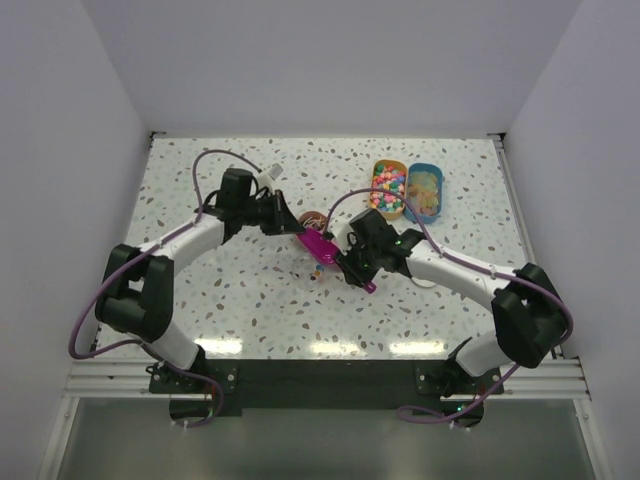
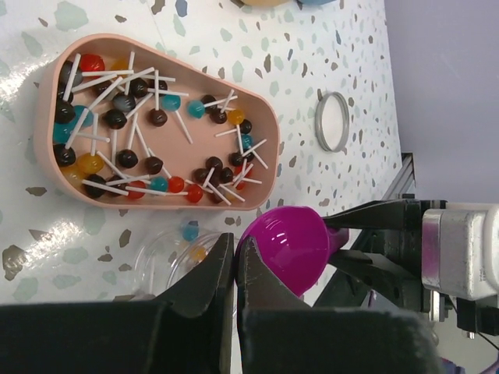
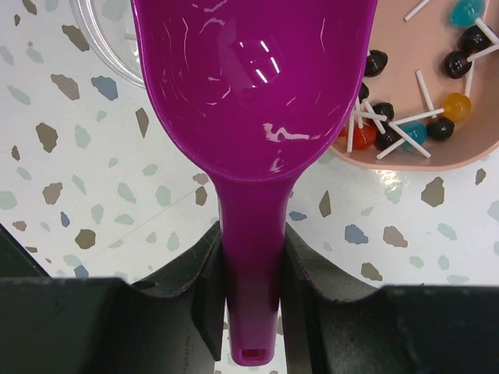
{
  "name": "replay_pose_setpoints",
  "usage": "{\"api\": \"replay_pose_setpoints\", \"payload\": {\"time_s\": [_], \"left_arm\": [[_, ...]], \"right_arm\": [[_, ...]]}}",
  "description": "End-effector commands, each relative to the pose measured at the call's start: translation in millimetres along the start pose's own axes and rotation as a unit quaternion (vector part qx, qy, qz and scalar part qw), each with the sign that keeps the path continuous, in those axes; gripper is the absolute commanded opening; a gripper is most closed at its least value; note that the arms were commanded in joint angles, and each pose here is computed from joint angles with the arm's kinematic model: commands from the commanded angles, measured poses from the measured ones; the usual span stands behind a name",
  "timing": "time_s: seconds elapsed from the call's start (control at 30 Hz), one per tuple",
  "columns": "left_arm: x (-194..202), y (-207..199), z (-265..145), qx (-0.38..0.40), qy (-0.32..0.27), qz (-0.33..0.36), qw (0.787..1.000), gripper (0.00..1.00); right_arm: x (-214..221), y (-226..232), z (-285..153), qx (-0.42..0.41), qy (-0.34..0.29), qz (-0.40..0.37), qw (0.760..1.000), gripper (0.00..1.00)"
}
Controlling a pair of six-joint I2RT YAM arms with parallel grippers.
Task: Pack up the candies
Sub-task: Adjust the spatula.
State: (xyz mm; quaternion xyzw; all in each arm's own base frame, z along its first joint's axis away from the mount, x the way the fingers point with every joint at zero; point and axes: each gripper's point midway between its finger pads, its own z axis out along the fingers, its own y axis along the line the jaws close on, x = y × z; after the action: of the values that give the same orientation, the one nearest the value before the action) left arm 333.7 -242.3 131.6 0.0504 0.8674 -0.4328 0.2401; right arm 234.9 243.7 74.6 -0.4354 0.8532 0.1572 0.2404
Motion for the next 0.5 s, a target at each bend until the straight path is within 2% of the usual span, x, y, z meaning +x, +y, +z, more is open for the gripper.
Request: {"api": "replay_pose_setpoints", "payload": {"time_s": [0.0, 0.1, 0.27, 0.47], "left_arm": [[-21, -10, -11, 0.028, -0.038, -0.003, 0.999, 0.0], [-22, -8, -19, 0.048, -0.06, -0.018, 0.997, 0.0], [-28, -17, -31, 0.089, -0.085, -0.041, 0.992, 0.0], [-27, -16, -36, 0.099, -0.092, -0.057, 0.989, 0.0]], "right_arm": [[-37, 8, -17, -0.014, -0.092, -0.021, 0.995, 0.22], [-46, 11, -26, -0.014, -0.135, -0.019, 0.991, 0.28], [-56, 14, -37, -0.011, -0.192, -0.014, 0.981, 0.47], [-62, 14, -51, -0.009, -0.234, -0.01, 0.972, 0.5]]}}
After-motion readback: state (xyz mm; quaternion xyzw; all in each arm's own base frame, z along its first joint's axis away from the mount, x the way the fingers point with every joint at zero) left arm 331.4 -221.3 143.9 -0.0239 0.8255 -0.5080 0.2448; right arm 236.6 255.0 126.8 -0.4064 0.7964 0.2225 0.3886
